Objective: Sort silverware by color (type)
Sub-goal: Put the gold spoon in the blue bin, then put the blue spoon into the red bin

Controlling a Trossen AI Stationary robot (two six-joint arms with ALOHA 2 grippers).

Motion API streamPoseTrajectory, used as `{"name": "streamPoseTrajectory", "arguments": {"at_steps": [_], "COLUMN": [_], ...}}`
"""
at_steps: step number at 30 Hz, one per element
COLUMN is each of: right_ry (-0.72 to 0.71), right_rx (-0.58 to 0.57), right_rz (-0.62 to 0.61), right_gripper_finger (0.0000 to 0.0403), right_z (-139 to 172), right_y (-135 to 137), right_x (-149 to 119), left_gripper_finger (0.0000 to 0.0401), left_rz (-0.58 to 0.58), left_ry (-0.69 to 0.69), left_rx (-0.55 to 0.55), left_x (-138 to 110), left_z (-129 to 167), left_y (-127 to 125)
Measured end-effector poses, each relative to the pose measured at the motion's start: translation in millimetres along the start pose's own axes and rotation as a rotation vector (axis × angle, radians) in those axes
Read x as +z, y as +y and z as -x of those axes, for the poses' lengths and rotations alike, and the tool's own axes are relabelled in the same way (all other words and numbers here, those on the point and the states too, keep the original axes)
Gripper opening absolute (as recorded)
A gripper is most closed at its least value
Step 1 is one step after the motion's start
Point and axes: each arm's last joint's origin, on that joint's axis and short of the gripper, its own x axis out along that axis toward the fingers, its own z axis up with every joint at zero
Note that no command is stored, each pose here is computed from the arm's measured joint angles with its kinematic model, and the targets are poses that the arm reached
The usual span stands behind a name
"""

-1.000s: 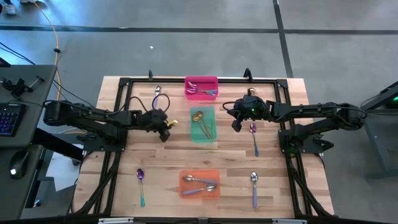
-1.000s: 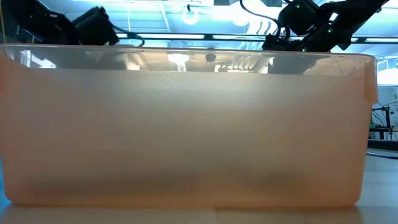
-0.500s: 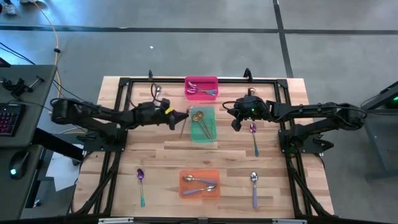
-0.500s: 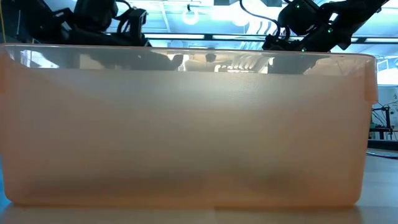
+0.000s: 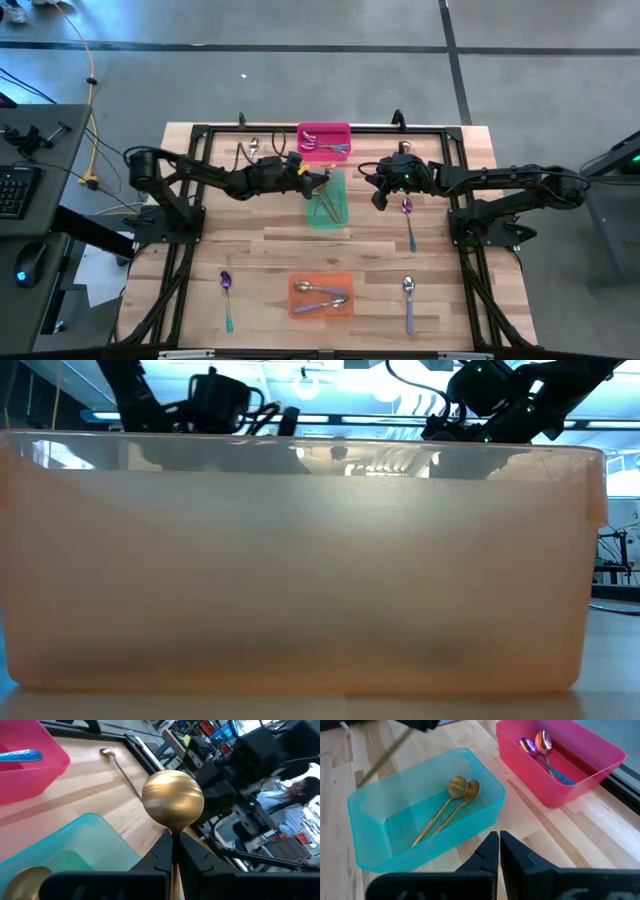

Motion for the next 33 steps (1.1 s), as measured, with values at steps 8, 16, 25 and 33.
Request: {"name": "streamPoseTrajectory", "arguments": {"at_steps": [8,16,25,33], "right_ry": [-0.001,-0.003,0.017,0.020], "right_rx": [0.001,0.002,0.001,0.000], "right_rz": [0.008,0.004,0.001,-0.017], "right_gripper_finger": [0.0000,0.0000,0.0000,0.0000], "right_z": [0,0,0,0], "right_y": [0,0,0,0], "right_x": [0,0,-2,-2], "left_gripper_finger": [0.0004,0.0017,0.0068,0.0078], "left_rz": [0.029,0.014,-0.077,-0.184], "left_ry": [0.040,0.073,0.086,0.127], "left_rx": [0.068,0.097,0.054,-0.003], "left_x": [-12,-20,-15,-13], "left_z": [-21,-27,-25,-23], "left_y": [20,28,23,20]}}
